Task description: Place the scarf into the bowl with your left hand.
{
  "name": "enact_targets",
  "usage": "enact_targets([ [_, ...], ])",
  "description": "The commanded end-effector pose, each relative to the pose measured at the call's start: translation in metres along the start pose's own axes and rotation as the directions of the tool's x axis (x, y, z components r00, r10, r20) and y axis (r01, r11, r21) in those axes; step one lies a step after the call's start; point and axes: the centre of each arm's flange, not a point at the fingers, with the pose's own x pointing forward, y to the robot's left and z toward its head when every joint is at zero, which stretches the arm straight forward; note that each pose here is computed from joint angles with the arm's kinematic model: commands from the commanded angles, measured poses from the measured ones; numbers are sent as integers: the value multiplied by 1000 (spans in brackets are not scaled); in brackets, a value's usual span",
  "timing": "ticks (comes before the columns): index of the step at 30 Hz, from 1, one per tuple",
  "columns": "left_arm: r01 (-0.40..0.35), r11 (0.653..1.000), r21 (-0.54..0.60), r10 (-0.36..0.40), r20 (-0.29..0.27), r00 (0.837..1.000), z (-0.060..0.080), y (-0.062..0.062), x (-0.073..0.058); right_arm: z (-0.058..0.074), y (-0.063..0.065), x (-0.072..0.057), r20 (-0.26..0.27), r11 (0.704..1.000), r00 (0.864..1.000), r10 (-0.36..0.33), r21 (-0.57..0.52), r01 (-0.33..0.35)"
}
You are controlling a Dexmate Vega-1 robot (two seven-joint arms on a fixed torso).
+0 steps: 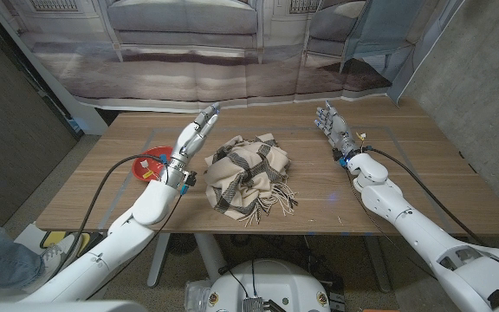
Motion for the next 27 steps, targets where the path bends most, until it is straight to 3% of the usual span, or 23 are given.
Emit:
enact_targets([
  [1,39,998,41,-39,-14,999,6,-5,2,2,4,2,5,1000,1000,5,6,-5],
  [14,88,994,67,-87,-28,996,12,-11,4,0,7,4,7,1000,1000,13,10,-13],
  [27,82,981,176,-75,-44,996,20,-15,3,-2,7,2,3,1000,1000,12,10,-12],
])
